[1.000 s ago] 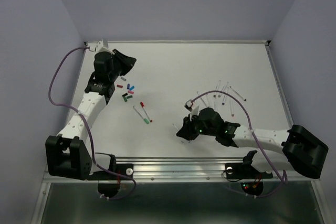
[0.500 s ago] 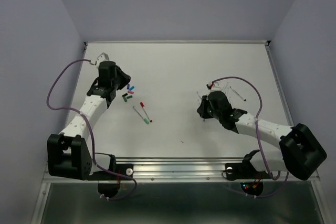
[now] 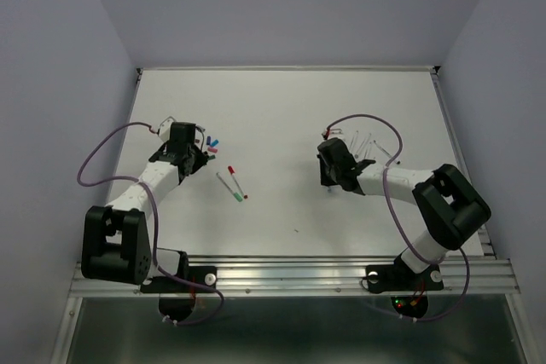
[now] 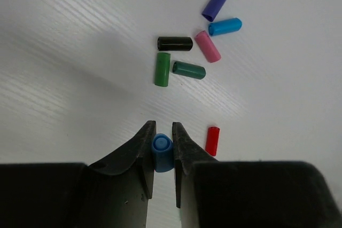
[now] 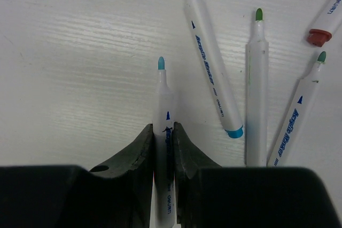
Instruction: Open the pen caps
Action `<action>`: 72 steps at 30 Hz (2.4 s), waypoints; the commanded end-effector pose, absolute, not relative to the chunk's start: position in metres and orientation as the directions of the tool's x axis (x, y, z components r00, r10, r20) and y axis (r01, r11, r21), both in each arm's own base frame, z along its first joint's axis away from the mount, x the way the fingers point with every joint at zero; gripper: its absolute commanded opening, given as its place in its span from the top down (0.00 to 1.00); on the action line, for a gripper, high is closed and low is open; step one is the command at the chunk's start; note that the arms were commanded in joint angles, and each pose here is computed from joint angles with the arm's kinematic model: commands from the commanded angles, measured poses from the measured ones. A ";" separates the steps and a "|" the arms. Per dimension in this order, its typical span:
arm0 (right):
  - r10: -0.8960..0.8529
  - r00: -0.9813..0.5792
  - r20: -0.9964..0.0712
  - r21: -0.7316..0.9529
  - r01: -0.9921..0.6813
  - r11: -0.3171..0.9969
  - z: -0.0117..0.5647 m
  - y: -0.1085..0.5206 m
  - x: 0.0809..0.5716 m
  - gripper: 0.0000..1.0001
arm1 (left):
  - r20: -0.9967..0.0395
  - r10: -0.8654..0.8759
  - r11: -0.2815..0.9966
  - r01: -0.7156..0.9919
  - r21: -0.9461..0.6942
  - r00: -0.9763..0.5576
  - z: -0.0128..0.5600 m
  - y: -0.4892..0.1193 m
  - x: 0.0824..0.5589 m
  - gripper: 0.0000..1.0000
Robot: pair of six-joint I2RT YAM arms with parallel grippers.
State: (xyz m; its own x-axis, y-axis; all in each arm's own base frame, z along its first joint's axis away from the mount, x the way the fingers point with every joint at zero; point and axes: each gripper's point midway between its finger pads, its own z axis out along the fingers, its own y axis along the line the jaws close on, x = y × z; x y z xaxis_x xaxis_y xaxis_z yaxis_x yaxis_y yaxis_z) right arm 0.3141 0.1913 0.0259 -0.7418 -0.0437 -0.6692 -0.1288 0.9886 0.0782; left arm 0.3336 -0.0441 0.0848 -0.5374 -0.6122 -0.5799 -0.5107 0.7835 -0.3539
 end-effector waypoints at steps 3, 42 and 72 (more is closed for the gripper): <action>-0.060 -0.725 -0.686 0.010 -0.092 0.996 0.038 0.186 0.328 0.73 | -0.561 -0.609 0.780 -0.552 -0.295 -0.561 0.061 -0.038 0.334 0.89; -0.308 -0.504 -0.807 0.075 -0.605 0.793 0.093 0.440 0.348 0.00 | -0.621 -0.632 0.770 -0.469 -0.432 -0.464 0.141 -0.049 0.348 0.01; -0.330 -0.608 -0.722 0.081 -0.548 0.833 0.028 0.397 0.293 0.99 | -0.591 -0.599 0.791 -0.285 -0.541 -0.541 0.148 -0.084 0.350 0.01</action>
State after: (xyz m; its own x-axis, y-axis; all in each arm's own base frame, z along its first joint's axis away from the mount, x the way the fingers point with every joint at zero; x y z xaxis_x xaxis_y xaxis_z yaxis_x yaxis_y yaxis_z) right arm 0.3114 0.4132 0.0281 -0.6000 -0.3141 -0.7358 -0.5376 0.8394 0.0800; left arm 0.3455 -0.0586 0.1330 -0.4956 -0.6366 -0.5908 -0.4349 0.7707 -0.4657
